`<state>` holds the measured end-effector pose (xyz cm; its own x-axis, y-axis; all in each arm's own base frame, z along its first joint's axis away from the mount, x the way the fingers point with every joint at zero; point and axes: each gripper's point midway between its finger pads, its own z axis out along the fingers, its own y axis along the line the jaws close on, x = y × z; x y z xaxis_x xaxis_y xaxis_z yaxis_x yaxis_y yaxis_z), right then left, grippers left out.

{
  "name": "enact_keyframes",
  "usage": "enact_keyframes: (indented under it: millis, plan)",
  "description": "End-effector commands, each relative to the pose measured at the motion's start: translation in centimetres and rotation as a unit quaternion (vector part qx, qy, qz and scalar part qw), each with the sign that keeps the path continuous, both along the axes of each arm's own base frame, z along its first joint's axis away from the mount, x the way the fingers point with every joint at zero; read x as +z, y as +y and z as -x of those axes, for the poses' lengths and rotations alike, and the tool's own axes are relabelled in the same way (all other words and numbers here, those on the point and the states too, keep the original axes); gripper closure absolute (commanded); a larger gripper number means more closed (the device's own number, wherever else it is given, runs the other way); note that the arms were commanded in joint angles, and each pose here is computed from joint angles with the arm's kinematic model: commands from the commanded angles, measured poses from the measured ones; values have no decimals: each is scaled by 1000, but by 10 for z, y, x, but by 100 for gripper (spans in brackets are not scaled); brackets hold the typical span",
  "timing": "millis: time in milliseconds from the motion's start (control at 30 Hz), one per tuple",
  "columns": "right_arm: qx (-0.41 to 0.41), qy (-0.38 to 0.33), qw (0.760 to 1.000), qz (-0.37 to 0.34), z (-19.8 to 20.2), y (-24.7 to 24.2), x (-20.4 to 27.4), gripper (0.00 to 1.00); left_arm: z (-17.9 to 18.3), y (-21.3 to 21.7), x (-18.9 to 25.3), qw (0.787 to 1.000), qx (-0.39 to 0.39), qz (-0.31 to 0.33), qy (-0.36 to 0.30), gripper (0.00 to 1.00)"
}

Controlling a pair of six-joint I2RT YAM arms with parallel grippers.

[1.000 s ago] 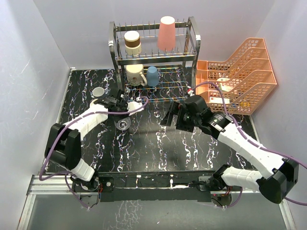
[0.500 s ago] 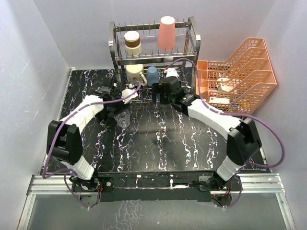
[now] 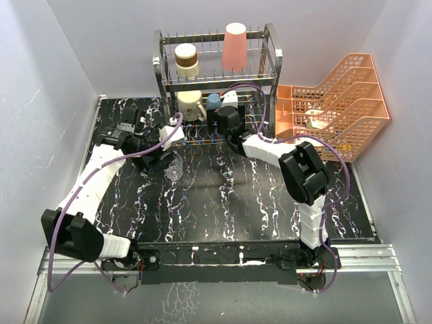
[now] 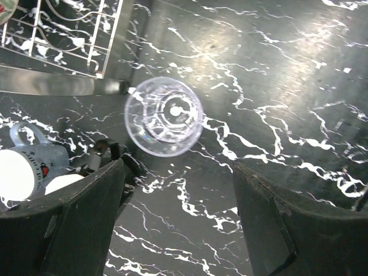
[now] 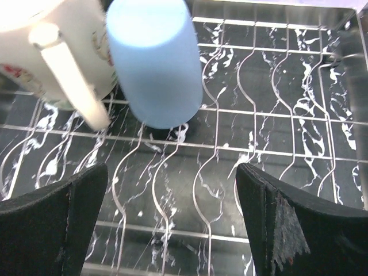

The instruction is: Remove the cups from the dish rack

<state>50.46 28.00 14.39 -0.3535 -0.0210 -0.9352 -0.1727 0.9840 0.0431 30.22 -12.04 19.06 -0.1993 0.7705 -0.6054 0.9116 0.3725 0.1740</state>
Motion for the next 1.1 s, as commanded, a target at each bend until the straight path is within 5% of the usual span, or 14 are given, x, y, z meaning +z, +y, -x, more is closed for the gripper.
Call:
enact_keyframes:
  millis: [0,1067]
  plan:
    - [-38,-97,994,-30,-37,0,44,4,46,-4,-1,998,-53,23,29,25]
    - [-8,-129,989,-74,-123,9,22,2,64,-7,-9,996,-75,39,21,26]
